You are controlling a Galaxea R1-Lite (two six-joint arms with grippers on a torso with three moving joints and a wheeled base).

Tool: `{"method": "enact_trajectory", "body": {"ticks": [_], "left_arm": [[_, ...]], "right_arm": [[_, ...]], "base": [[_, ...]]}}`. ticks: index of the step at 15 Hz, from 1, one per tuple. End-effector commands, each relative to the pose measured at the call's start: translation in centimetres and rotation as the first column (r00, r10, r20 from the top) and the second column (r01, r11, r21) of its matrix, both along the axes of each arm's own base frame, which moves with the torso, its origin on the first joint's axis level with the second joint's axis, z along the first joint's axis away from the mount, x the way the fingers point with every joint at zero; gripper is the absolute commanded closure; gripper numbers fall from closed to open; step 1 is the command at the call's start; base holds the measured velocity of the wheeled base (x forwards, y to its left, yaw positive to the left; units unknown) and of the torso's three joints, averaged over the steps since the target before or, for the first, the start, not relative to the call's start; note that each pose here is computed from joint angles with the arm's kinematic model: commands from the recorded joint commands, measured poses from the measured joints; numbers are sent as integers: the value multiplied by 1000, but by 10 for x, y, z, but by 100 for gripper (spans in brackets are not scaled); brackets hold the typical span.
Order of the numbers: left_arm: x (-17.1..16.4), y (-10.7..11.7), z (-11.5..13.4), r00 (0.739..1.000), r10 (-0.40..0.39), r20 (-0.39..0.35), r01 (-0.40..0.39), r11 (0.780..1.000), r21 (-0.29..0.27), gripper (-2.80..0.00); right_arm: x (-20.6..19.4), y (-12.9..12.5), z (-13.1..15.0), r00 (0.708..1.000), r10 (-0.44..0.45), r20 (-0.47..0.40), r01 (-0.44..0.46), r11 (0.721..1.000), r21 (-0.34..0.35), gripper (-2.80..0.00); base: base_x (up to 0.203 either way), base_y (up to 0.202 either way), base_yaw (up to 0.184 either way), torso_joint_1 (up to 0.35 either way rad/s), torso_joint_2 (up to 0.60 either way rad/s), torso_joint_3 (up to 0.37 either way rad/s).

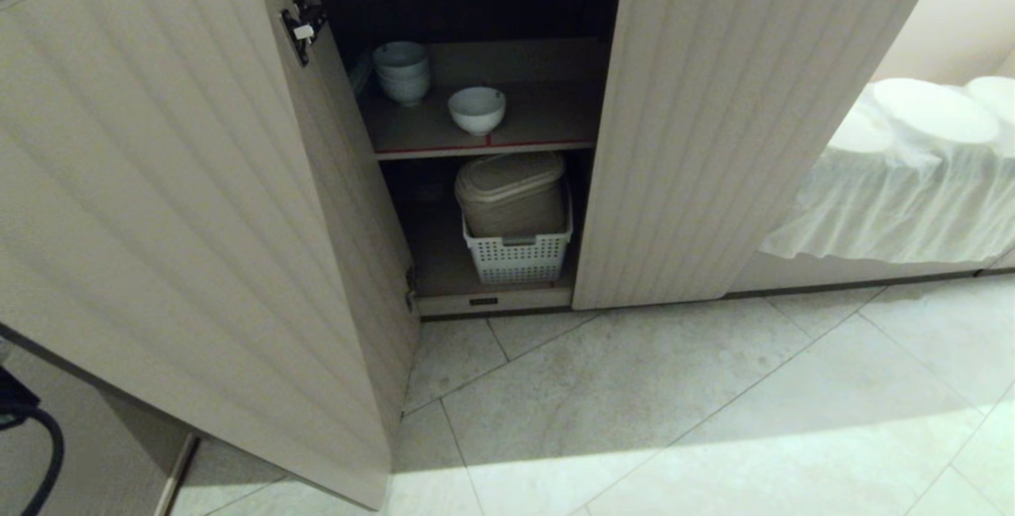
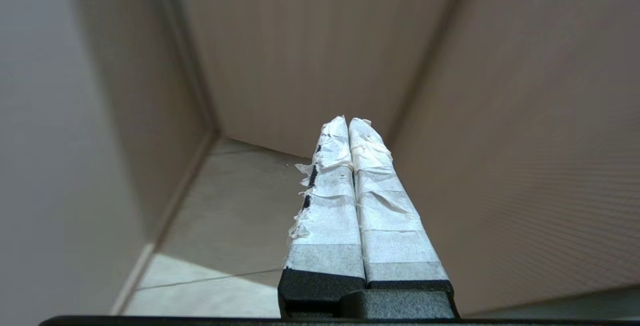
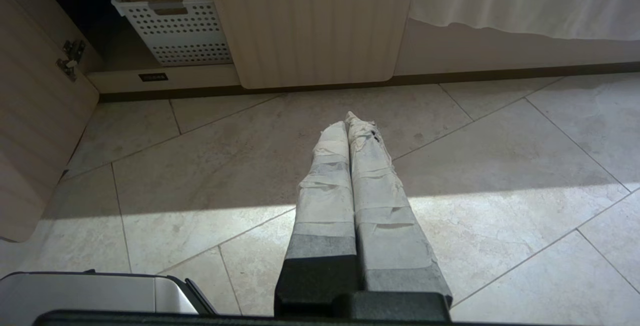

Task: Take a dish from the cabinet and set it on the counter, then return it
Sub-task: Close the cabinet door

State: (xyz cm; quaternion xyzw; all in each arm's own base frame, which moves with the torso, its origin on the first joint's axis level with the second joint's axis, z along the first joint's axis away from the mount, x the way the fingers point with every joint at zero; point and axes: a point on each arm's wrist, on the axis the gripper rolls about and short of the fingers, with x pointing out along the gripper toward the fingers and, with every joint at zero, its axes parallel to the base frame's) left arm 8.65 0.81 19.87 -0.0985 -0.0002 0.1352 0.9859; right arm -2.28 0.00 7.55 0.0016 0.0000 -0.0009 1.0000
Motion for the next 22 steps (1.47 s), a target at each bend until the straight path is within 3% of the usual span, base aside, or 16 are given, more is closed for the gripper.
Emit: {"method": "enact_trajectory", "body": {"ticks": [1, 3, 7, 12, 17, 22], "left_arm": [[4, -1, 0, 999, -48, -8, 48, 999, -6, 0], [6, -2, 4, 995, -96, 6, 96, 995, -29, 0], [15, -2, 11, 994, -108, 18, 109, 990, -88, 0], [17, -3, 13, 984, -177, 35, 180, 971, -154, 0], [20, -6, 12, 957, -286, 45, 288, 929, -232, 0], [20, -8, 9, 945, -326, 36, 325, 914, -242, 0]], "right_arm": [[0, 0, 0, 1000, 0, 0, 0, 1000, 0, 0], [0, 0, 0, 1000, 2, 0, -2, 1000, 0, 0], [0, 0, 0, 1000, 0, 0, 0, 1000, 0, 0], [0, 0, 0, 1000, 0, 0, 0, 1000, 0, 0], [0, 0, 0, 1000, 0, 0, 0, 1000, 0, 0], [0, 0, 0, 1000, 1, 0, -1, 1000, 0, 0]], "base": [[0, 0, 0, 0, 0, 0], [0, 0, 0, 0, 0, 0], [0, 0, 0, 0, 0, 0], [0, 0, 0, 0, 0, 0], [0, 0, 0, 0, 0, 0], [0, 0, 0, 0, 0, 0]]}}
